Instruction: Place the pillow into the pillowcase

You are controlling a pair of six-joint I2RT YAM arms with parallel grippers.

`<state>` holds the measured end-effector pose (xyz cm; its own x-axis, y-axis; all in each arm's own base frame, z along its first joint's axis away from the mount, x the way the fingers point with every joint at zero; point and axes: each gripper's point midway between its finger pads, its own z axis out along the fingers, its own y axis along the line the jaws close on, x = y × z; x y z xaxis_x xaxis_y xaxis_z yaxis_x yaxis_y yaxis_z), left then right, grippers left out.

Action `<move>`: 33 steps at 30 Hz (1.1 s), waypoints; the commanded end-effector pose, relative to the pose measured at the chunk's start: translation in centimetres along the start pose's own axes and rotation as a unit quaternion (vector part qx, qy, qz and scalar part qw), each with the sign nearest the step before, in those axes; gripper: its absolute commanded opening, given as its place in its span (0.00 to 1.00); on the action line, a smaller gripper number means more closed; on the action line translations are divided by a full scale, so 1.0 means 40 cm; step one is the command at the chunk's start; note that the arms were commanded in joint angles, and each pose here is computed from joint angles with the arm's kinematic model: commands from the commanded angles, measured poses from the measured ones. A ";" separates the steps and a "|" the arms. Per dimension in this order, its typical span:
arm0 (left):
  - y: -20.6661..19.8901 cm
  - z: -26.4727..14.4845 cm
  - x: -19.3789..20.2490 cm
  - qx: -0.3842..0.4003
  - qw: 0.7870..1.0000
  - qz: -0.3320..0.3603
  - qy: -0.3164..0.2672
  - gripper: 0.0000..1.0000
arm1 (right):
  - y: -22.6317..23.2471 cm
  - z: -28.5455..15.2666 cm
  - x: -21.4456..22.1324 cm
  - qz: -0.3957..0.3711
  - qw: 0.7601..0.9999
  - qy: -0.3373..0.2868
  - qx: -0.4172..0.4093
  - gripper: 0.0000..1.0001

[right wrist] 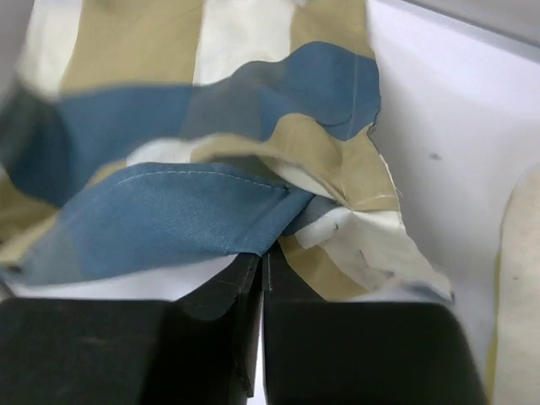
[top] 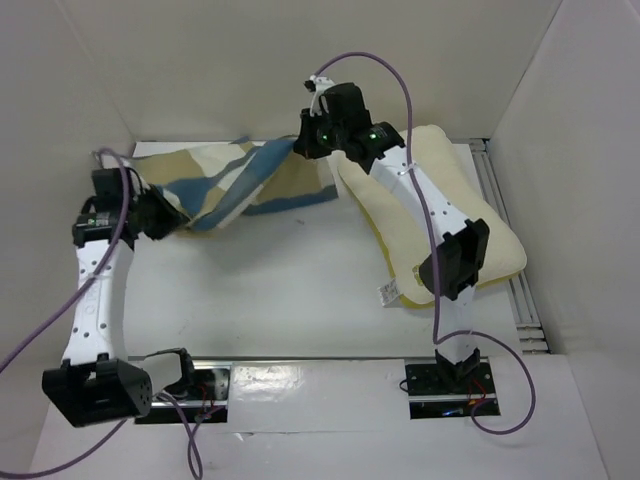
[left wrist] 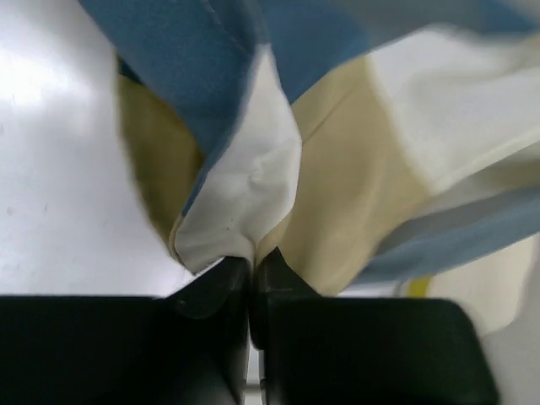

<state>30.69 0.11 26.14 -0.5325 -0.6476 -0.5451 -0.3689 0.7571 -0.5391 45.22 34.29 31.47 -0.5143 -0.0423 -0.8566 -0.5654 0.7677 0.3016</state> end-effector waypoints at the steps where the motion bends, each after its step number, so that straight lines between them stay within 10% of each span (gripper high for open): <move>1: 0.021 0.075 0.103 0.013 0.998 -0.013 0.066 0.60 | -0.147 0.077 0.050 0.020 0.998 0.036 0.038 0.07; 2: 0.025 0.090 0.111 0.010 0.997 -0.017 0.079 0.70 | -0.180 0.139 0.051 0.023 0.998 0.038 0.039 0.28; 3: 0.037 0.125 0.107 0.001 0.995 -0.003 0.096 0.74 | -0.207 0.153 0.078 0.032 0.996 0.061 0.049 0.76; 5: 0.018 0.136 0.075 -0.007 0.995 0.009 0.100 0.77 | -0.240 0.179 0.091 0.040 0.995 0.074 0.058 0.91; 19: 0.181 0.267 0.167 -0.150 0.976 0.004 0.161 0.80 | -0.071 -0.086 0.460 0.049 0.984 0.152 0.081 0.95; 33: 0.325 0.435 0.291 -0.220 0.949 -0.097 0.205 0.82 | 0.079 -0.075 0.625 0.046 0.972 0.230 0.018 0.99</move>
<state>31.51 0.53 2.64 -0.6868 -0.7178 -0.1143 -0.6882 0.6928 -0.2152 29.92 31.31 11.90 -0.8143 -0.2277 -0.5339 -0.4381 0.8445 0.3081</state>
